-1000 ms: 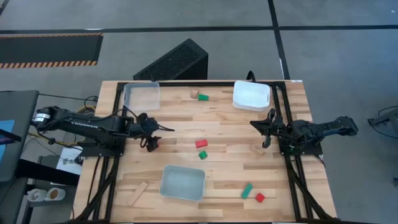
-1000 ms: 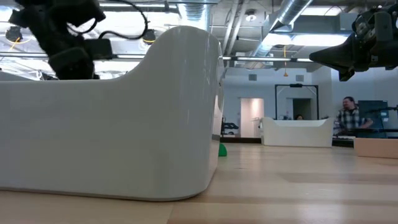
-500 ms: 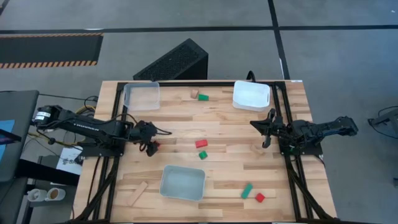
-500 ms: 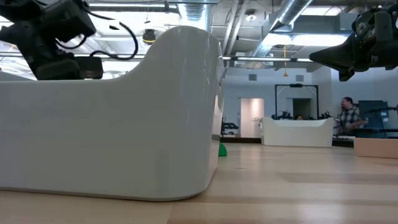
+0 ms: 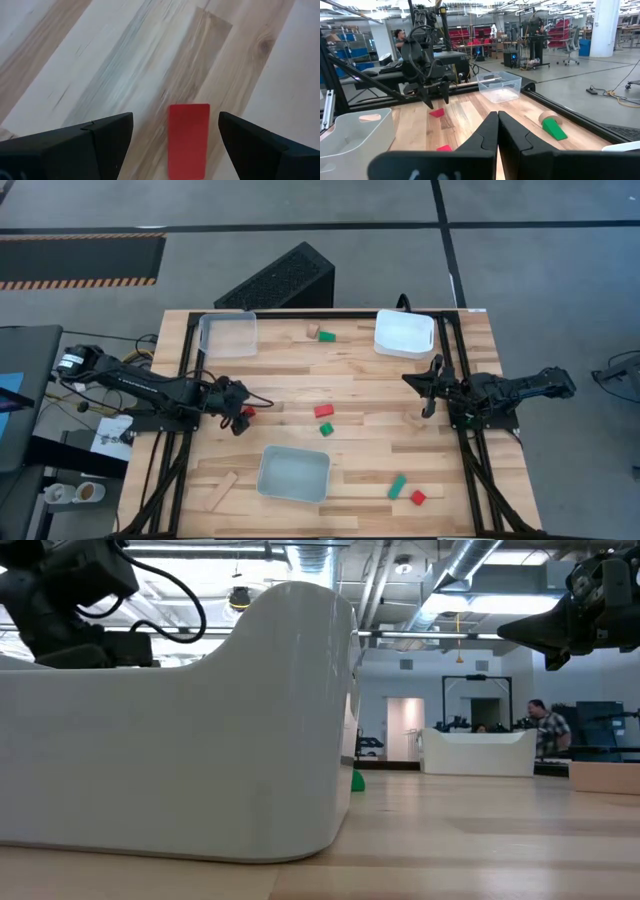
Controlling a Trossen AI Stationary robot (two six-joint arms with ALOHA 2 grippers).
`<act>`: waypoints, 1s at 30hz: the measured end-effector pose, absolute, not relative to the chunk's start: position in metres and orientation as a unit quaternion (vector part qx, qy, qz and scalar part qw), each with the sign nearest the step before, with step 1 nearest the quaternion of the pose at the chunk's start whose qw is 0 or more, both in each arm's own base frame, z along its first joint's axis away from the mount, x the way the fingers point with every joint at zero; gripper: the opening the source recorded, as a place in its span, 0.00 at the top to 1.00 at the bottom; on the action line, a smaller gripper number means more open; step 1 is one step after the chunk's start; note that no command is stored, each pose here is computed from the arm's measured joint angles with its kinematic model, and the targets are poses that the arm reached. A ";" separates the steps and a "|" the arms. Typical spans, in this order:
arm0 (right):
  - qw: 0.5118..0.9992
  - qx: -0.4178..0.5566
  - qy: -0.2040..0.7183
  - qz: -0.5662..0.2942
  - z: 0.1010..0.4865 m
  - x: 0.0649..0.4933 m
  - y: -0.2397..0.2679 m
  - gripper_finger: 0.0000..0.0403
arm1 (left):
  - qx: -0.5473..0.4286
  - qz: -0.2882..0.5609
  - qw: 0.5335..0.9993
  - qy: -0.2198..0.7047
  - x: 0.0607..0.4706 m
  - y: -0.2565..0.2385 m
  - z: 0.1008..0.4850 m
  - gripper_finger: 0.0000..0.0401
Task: Sort & place blocks by color
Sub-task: Put the top left red block into the gray bin
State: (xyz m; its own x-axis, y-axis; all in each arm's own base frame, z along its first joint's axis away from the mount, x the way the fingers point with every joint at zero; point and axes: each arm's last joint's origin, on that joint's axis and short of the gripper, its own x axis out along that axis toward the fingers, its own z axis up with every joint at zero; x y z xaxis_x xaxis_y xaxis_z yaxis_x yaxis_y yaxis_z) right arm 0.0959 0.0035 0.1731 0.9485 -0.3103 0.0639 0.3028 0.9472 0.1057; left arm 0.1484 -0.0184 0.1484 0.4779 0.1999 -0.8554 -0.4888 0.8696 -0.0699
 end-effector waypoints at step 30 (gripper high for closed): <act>0.986 0.047 -0.040 -0.155 0.173 0.096 0.004 0.93 | -0.137 0.207 0.847 0.470 0.152 -0.020 0.127 0.76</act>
